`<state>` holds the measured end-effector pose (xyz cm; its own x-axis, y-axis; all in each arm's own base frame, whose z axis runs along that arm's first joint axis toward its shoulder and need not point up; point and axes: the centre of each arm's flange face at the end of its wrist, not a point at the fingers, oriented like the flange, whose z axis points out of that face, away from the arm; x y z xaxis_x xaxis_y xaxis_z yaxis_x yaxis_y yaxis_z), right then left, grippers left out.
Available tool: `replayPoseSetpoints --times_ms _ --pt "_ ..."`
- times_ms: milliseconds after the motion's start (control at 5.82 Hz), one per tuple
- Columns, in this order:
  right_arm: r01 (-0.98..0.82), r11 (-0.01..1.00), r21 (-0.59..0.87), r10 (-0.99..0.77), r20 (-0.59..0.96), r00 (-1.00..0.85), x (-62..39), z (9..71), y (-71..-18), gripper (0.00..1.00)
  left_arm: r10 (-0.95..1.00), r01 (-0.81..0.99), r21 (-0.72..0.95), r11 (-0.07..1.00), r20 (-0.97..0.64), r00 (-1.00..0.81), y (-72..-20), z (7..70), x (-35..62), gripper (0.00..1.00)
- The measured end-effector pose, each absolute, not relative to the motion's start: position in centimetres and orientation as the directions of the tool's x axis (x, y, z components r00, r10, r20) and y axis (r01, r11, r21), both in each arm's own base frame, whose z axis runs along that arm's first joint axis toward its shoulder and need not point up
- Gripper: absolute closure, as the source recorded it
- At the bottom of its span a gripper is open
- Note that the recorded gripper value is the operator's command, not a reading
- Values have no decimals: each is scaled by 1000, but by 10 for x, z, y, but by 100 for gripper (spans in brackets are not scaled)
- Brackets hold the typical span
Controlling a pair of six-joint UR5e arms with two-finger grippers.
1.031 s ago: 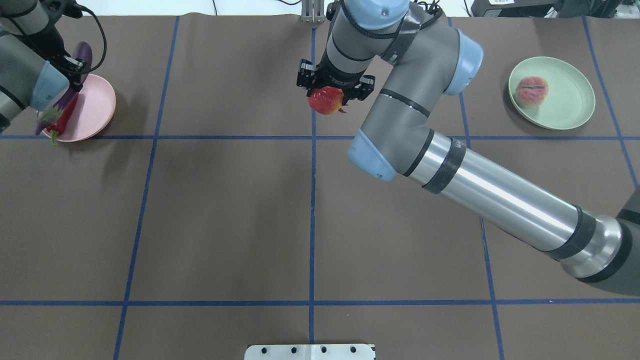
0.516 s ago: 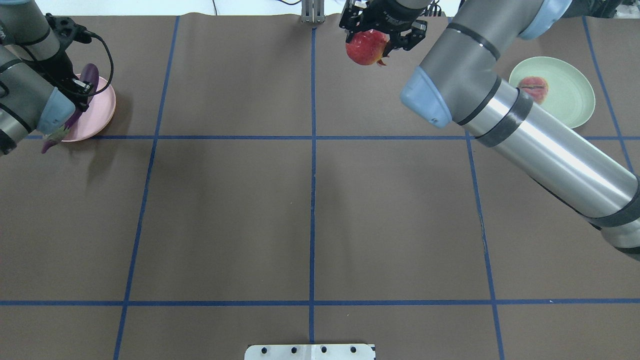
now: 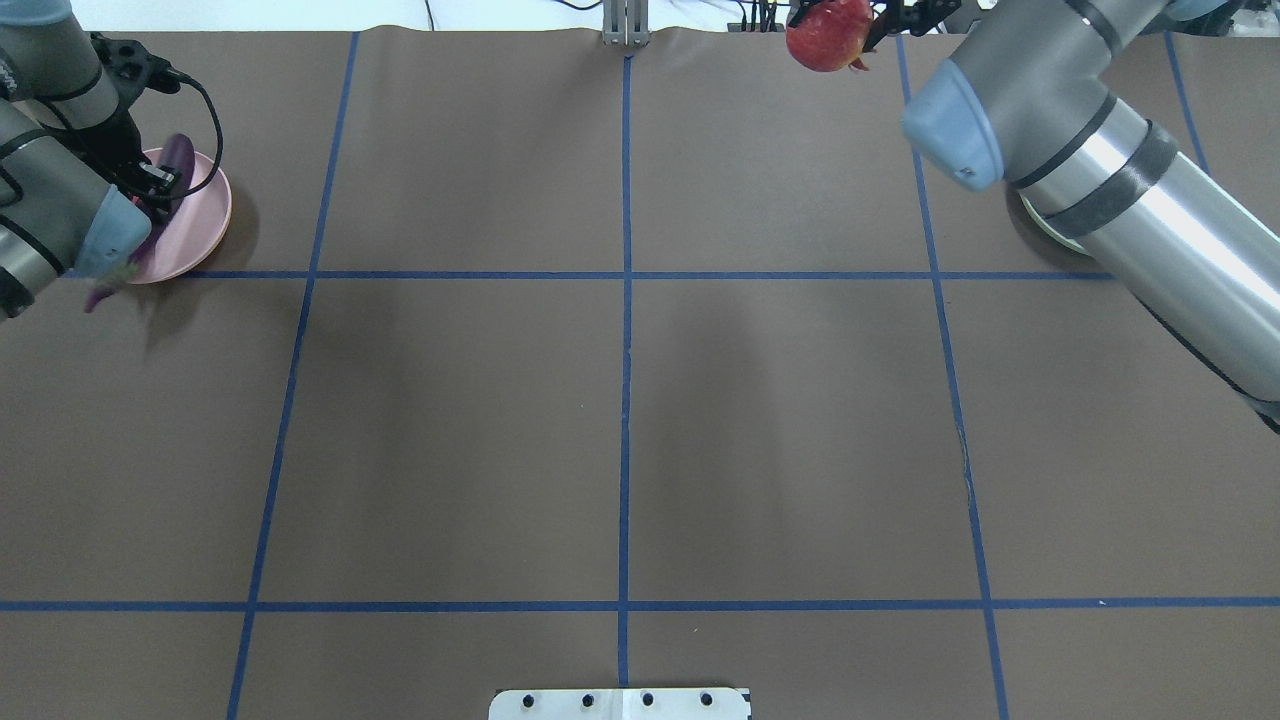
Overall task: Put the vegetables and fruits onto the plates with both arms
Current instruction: 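Release eggplant beside chili while right gripper carries pomegranate toward green plate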
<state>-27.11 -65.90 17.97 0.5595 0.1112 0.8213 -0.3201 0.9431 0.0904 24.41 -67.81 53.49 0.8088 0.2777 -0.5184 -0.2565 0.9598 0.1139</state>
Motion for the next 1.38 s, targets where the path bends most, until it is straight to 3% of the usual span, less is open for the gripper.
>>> replayPoseSetpoints --times_ms 859,1375 --pt "-113 949 293 -100 623 775 -81 306 -738 100 288 -235 167 958 -505 814 -689 511 233 0" --pt "-5 976 218 -128 591 797 -60 442 -745 100 284 -224 178 958 -509 812 -704 464 239 0"
